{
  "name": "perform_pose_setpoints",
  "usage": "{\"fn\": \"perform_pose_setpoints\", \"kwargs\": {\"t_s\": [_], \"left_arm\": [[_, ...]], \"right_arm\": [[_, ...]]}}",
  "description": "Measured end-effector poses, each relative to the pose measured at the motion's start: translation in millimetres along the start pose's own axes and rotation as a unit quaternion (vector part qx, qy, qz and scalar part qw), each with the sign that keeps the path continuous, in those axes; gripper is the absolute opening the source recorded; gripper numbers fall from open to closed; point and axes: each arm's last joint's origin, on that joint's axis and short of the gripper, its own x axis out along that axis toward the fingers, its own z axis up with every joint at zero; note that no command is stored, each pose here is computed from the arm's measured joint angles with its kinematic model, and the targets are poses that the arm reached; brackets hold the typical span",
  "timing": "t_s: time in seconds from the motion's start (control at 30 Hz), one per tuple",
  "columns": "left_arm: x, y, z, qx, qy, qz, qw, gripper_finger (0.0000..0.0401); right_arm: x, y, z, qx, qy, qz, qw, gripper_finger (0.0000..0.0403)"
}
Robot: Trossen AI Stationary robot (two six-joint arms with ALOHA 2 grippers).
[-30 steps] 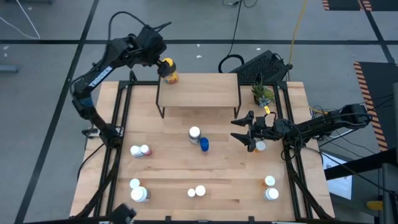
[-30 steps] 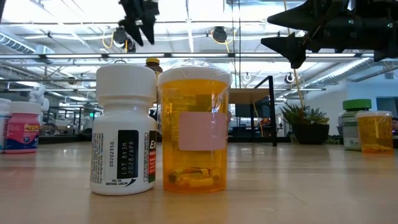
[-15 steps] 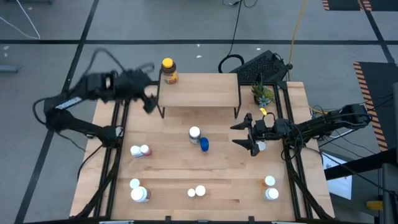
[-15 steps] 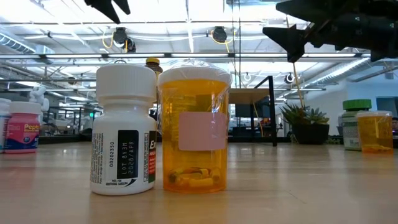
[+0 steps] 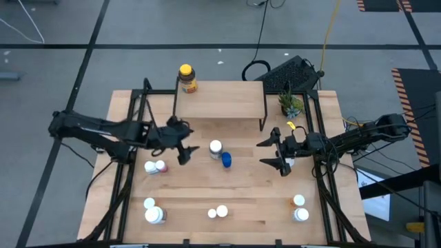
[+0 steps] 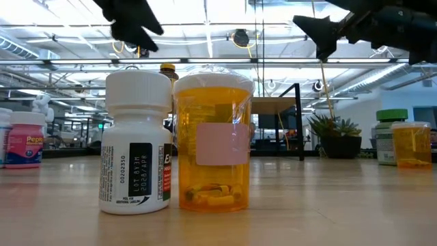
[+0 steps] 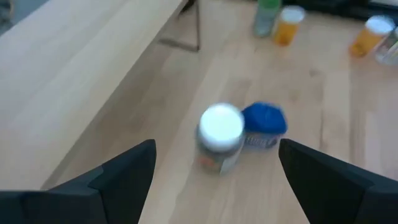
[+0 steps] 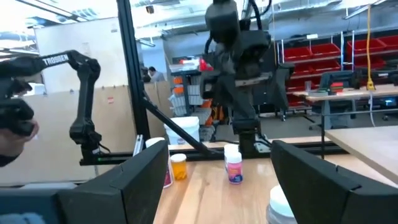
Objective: Pick and place medicine bottles onto shelf by color
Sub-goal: Put the large green medicine bottle on the shelf, aligned with the large yellow medicine bottle
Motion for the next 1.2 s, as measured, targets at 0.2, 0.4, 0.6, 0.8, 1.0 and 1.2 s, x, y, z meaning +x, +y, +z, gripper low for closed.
{"fn": "perform_pose_setpoints", "kwargs": {"t_s": [0.2,0.4,0.6,0.8,1.0,1.2], "left_arm": [[33,-9,-18,0.032,-0.042,-0.013,0.999,0.0344],[67,-19,-17,0.079,-0.086,-0.043,0.992,0.0344],[99,-20,-17,0.108,-0.111,-0.085,0.984,0.0344],[117,-9,-20,0.081,-0.098,-0.065,0.99,0.0344],[118,-7,-25,0.074,-0.07,-0.061,0.993,0.0344],[122,-7,-37,0.081,-0.018,-0.047,0.995,0.0344]], "right_arm": [[0,0,0,0.0,0.002,-0.001,1.0,0.0281],[0,0,-2,-0.001,0.011,-0.002,1.0,0.0281],[0,0,-3,-0.008,0.013,-0.003,1.0,0.0281],[0,-1,-4,-0.017,0.021,-0.004,1.0,0.0281],[0,-1,-4,-0.019,0.022,-0.004,1.0,0.0281],[0,-1,-4,-0.019,0.022,-0.004,1.0,0.0281]]}}
